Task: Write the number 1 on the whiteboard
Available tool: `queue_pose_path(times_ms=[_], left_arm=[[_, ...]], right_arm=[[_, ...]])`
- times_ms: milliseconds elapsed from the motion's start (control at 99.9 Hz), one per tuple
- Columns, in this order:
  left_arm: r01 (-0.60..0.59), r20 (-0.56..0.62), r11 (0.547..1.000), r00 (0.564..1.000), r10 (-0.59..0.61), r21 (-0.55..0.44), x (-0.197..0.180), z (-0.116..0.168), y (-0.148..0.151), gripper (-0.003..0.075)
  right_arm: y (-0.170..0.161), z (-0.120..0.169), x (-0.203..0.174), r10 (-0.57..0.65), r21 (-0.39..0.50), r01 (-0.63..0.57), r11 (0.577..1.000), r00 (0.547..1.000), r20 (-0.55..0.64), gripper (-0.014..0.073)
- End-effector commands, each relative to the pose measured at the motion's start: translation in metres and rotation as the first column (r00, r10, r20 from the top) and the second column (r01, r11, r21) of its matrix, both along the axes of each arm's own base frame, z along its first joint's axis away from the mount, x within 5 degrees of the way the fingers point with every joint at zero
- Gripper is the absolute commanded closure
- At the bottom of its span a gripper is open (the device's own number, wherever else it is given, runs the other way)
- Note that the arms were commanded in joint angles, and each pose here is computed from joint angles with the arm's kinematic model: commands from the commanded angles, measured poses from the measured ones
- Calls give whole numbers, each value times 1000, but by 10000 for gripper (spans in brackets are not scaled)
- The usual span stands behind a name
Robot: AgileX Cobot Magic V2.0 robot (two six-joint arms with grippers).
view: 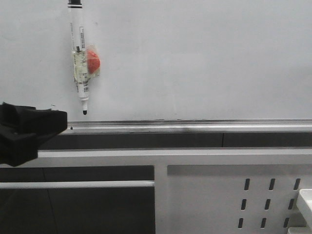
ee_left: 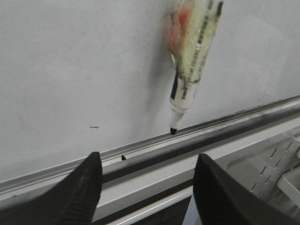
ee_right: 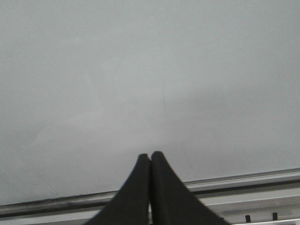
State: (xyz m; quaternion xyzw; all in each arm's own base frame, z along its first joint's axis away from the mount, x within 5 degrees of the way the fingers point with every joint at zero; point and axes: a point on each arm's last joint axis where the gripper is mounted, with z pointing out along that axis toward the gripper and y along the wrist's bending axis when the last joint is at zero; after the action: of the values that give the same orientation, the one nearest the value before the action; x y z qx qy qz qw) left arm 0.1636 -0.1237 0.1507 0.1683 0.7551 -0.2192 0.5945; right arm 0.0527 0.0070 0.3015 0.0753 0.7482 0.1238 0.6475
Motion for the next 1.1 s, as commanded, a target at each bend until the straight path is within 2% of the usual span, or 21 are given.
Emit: queue_pose_path(times_ms=[0,290,671,871,1091], left_arm=[[40,220,987,975,-4,-156,7,28,-10,332],[72,284,977,959,-13,-198,20,43,-23,332],[71,312,971,950,4,-227,29,53,-30,332],[69,303,973,953,1,-221,30,50,-31,335],[58,217,970,976,-6,-235,34,31,-35,335]], right_arm=[[0,15,2,0,-7,0,1000,997,81,664],[1,15,1,20,-28,-18,999,996,85,664],[2,12,2,46,-28,-44,999,996,75,664],[2,13,2,44,-27,-42,999,995,87,664],[2,13,2,44,-27,-42,999,995,87,664]])
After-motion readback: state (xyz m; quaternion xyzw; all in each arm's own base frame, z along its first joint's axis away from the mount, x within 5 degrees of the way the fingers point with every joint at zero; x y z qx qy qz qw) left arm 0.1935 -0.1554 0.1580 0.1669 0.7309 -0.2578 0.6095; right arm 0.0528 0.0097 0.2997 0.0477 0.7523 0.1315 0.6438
